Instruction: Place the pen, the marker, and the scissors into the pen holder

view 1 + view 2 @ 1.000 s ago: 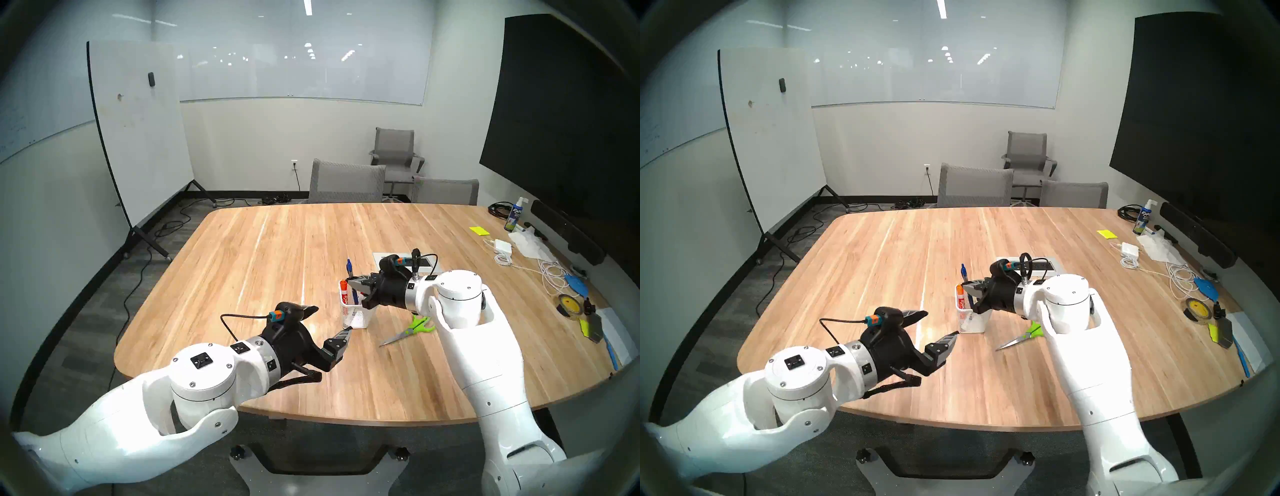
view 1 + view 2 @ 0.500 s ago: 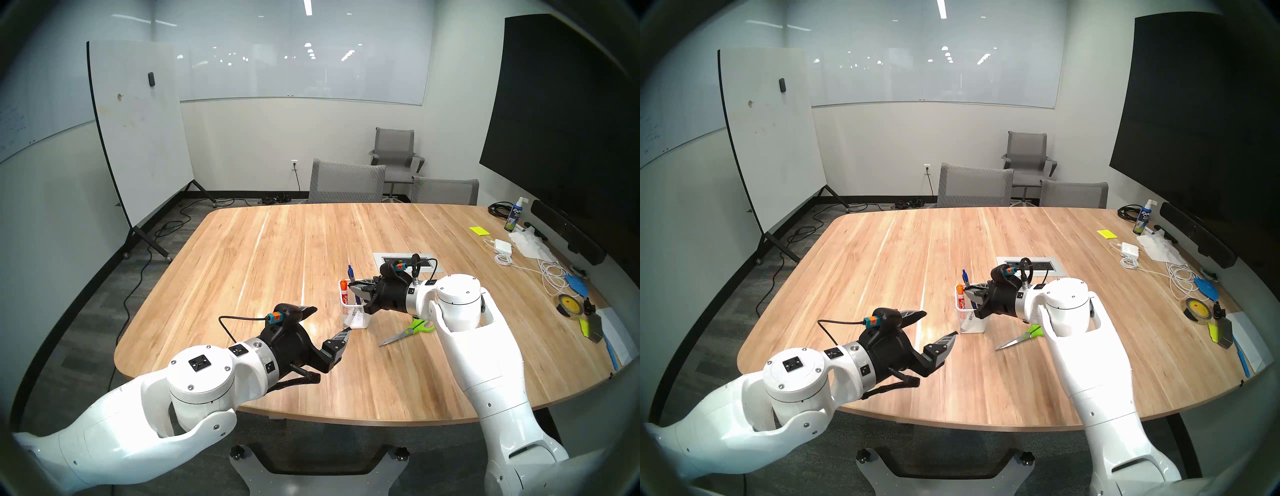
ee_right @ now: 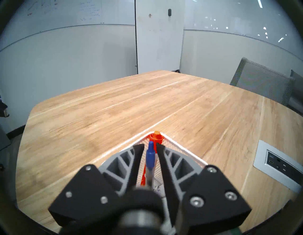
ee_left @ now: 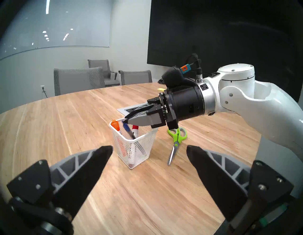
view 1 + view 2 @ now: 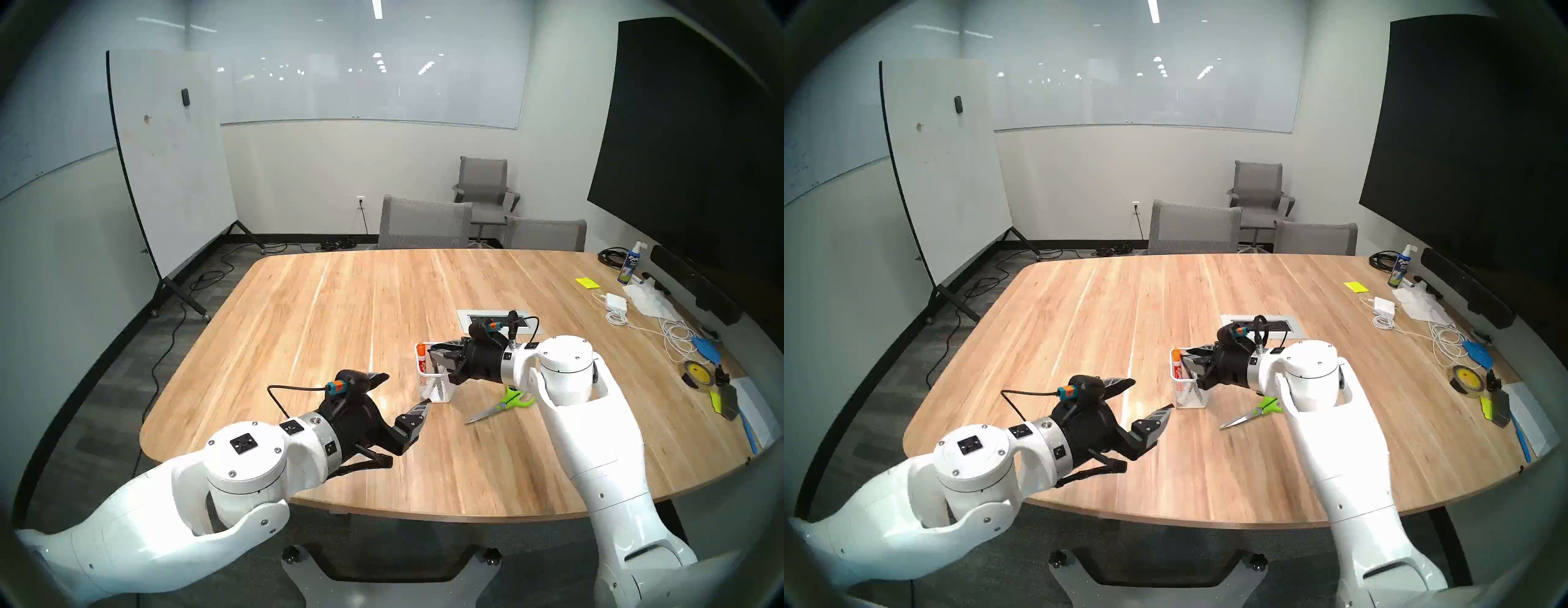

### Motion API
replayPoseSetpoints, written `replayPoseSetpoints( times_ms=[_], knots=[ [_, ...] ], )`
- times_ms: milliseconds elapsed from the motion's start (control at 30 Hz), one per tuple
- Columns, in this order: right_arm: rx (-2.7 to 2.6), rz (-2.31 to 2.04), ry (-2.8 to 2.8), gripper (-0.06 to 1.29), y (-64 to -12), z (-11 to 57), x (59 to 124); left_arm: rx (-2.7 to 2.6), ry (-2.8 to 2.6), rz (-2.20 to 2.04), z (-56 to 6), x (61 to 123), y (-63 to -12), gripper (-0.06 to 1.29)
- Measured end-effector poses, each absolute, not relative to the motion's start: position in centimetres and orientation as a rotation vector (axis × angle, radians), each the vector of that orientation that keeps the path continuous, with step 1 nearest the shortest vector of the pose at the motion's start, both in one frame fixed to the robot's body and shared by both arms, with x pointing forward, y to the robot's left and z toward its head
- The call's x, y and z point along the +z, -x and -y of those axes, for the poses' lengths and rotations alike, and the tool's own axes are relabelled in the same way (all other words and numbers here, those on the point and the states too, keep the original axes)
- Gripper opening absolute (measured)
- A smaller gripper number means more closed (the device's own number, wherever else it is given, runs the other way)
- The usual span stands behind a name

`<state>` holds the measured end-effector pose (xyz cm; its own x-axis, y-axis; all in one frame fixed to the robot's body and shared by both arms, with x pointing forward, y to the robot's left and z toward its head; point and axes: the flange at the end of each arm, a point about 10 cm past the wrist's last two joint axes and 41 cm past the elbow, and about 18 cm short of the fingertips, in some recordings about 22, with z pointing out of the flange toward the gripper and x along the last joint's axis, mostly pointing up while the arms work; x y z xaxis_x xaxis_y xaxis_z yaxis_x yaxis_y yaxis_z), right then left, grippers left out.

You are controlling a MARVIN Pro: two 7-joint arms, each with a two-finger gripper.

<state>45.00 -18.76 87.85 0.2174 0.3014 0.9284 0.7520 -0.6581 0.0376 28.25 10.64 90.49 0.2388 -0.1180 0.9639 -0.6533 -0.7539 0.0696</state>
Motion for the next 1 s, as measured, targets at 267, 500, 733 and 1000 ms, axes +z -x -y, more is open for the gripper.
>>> replayPoseSetpoints(
  times_ms=[267, 500, 733, 1000],
  knots=[
    [-1.44, 0.974, 2.064, 1.06, -44.9, 19.0, 88.3, 1.54, -2.05, 0.705, -10.6, 90.6, -28.3, 1.21],
    [-1.45, 0.97, 2.055, 1.19, -44.8, 19.3, 88.9, 1.543, -2.046, 0.705, -10.5, 90.7, -28.2, 1.21],
    [-1.437, 0.956, 2.04, 1.19, -44.4, 20.2, 90.2, 1.544, -2.044, 0.703, -10.5, 90.7, -28.2, 1.21],
    [-1.445, 0.963, 2.049, 1.19, -44.0, 22.5, 91.8, 1.542, -2.042, 0.702, -10.6, 90.7, -28.1, 1.21]
  ],
)
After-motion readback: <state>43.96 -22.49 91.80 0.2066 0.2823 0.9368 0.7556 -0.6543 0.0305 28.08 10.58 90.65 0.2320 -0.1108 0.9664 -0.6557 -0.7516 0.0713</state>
